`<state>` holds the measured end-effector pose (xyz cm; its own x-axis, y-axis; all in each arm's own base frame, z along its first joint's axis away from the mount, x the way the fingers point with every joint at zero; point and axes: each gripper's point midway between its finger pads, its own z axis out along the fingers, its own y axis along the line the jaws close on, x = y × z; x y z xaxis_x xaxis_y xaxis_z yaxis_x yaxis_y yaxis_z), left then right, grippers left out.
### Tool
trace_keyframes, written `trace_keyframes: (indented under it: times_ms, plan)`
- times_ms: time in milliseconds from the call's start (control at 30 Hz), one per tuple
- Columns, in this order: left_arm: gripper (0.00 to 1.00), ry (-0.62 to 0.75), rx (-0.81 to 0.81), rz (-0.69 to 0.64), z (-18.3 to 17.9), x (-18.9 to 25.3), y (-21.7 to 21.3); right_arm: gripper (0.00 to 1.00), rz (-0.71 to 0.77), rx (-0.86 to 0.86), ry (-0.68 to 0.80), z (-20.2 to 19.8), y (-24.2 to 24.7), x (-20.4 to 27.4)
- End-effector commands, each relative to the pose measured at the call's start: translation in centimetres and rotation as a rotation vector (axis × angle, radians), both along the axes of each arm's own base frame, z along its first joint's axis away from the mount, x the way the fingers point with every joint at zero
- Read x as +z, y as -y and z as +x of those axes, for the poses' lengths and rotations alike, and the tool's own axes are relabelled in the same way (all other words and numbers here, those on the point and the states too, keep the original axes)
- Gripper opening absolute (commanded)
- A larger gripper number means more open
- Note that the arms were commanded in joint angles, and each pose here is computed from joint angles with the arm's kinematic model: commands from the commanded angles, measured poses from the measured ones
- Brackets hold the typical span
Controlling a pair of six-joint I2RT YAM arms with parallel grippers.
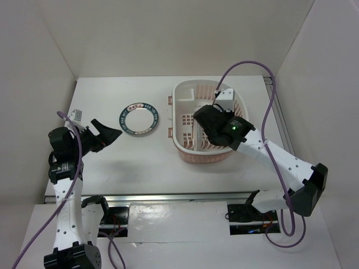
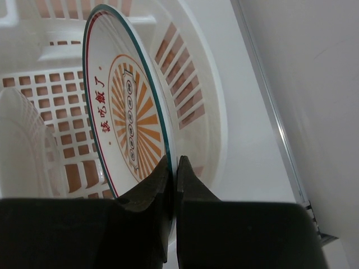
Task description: Load the plates into the dish rack
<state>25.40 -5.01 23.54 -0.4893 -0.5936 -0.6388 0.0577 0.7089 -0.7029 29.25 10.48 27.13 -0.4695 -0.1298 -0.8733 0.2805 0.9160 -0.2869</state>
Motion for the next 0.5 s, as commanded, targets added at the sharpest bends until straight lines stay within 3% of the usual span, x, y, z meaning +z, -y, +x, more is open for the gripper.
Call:
trace_keyframes:
  times_ms: [0,467]
  plan:
    - [1.00,0.030,-0.009,0.026,0.1,0.5,0.0,0.00,0.080,-0.044,0.092,0.9,-0.3,0.8]
    - [1.00,0.022,0.006,0.038,0.2,0.3,-0.3,0.00,0.095,-0.028,0.067,0.4,-1.6,-1.2]
